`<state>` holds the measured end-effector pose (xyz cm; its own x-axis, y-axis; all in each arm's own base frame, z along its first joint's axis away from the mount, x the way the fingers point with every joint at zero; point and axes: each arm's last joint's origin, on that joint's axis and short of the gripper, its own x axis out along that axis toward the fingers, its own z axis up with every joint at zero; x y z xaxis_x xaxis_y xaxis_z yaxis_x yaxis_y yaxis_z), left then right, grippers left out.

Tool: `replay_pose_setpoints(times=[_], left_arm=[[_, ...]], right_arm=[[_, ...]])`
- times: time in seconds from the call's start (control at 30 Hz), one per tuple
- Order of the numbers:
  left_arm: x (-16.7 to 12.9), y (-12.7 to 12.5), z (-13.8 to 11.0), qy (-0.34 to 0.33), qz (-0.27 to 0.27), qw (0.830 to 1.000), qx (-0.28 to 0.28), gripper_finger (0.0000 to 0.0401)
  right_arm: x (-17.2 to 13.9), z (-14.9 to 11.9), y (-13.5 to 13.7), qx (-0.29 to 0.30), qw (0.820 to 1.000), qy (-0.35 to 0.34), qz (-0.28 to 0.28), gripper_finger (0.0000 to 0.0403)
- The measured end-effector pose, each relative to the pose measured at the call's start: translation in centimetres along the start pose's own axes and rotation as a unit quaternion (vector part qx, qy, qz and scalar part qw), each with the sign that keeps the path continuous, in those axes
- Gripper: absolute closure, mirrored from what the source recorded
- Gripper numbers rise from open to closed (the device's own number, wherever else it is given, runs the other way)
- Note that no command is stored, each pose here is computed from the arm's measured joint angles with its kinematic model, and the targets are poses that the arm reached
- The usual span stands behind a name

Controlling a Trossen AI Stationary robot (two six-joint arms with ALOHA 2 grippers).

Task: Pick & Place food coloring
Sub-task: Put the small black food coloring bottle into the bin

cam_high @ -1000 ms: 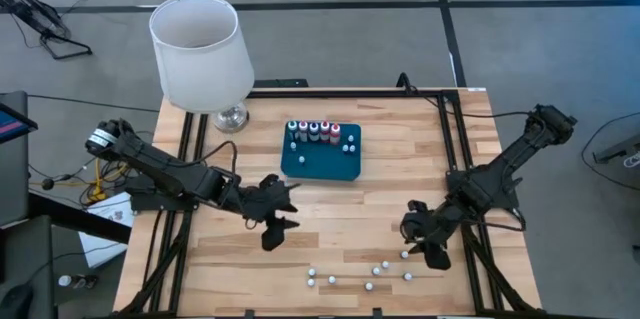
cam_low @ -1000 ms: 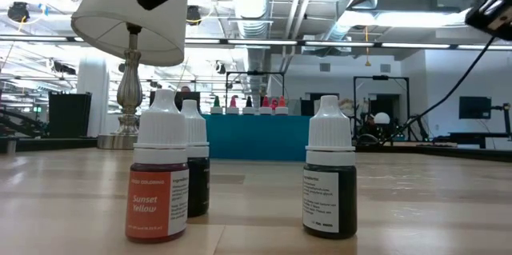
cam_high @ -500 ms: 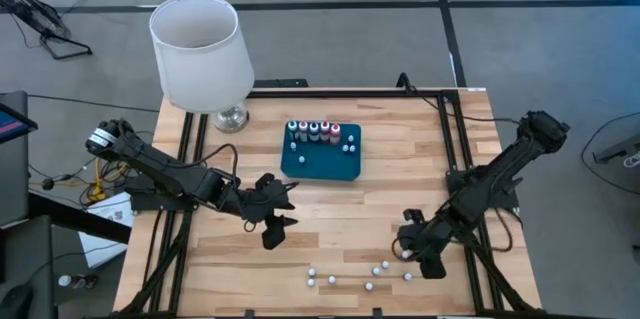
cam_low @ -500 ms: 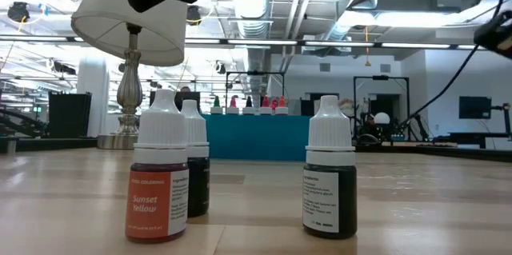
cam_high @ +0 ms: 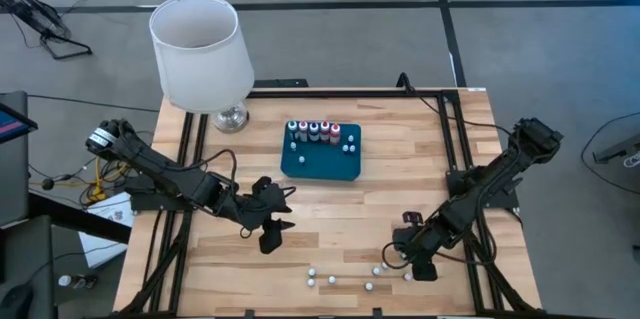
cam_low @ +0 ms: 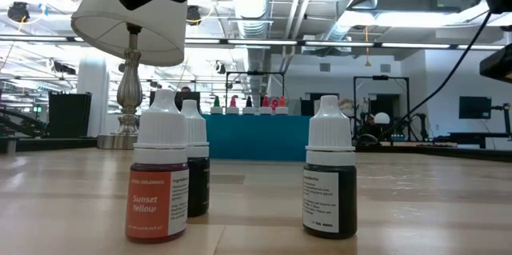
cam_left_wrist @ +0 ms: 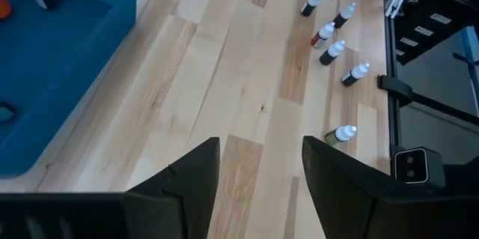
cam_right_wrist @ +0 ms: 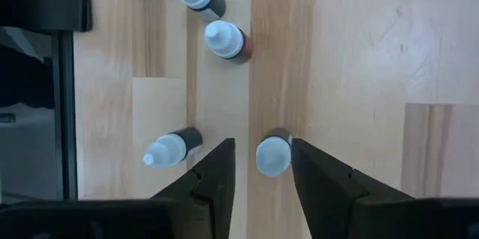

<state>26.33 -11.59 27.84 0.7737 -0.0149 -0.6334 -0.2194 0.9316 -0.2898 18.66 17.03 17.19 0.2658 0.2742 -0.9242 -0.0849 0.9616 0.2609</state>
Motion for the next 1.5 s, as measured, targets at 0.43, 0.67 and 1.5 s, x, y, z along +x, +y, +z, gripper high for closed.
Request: replay_pose_setpoints(times=[0.43,0.67,1.5], left_arm=[[0.0,0.1,-0.2,0.007,0.006,1.000,0.001,0.0218],[0.0,0.1,-0.2,0.007,0.008,1.000,-0.001,0.0218],[0.0,0.1,-0.2,0.004,0.011,1.000,0.000,0.0219]], right_arm=[[1.4,-0.4,0.2,-0.012,0.999,0.026,-0.015,0.0282],[1.7,-0.6,0.4,-0.009,0.999,0.029,-0.020,0.0282],[1.7,-0.4,0.5,0.001,1.000,0.017,-0.012,0.0343]])
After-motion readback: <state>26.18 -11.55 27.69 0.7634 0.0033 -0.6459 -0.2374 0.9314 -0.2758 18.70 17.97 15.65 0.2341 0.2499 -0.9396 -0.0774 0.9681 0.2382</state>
